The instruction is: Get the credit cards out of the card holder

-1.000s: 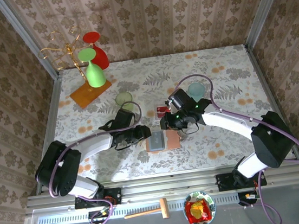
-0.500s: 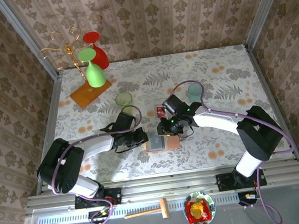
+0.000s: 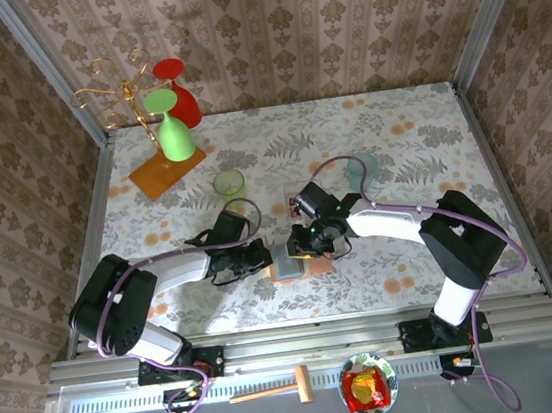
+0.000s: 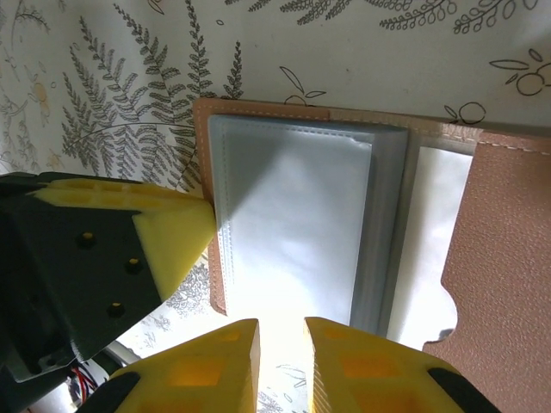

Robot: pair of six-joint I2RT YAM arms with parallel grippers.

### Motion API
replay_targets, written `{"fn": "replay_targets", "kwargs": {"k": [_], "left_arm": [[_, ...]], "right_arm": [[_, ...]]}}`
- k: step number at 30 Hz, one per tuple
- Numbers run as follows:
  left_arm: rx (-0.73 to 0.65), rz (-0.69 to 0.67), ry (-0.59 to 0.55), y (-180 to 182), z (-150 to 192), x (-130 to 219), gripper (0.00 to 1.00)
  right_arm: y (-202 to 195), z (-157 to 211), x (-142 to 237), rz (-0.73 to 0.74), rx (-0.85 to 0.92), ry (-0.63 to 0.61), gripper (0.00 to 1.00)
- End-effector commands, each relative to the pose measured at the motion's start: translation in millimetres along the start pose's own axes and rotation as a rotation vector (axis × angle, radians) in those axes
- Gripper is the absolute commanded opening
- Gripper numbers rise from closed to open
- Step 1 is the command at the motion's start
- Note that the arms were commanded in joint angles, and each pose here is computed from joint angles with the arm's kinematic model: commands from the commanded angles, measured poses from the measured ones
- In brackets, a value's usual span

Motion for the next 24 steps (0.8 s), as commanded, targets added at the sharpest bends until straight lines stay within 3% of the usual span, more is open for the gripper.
{"fn": "replay_targets", "kwargs": {"k": [1,24], "left_arm": [[0.016,-0.027,0.031,8,8,-4,0.08],[0.02,-0.042,0.032,12,7,-2,0.08]], "right_arm": [[4,-1,-6,-0.018,-0.011,0.02,0.23],[-4,-2,-16,0.068,-0.007,0.032,0.22]]}}
Point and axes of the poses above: each hand's point on the last joint's axis, 136 mm out from that joint toward the fingers, its own x axis back along the fingers, its own y axis along the line the jaws close on, z = x × y, the point moved 10 cm from there along x, back along the fingers, and after that the axes turned 2 degrees about -x, right-handed, at the moved point
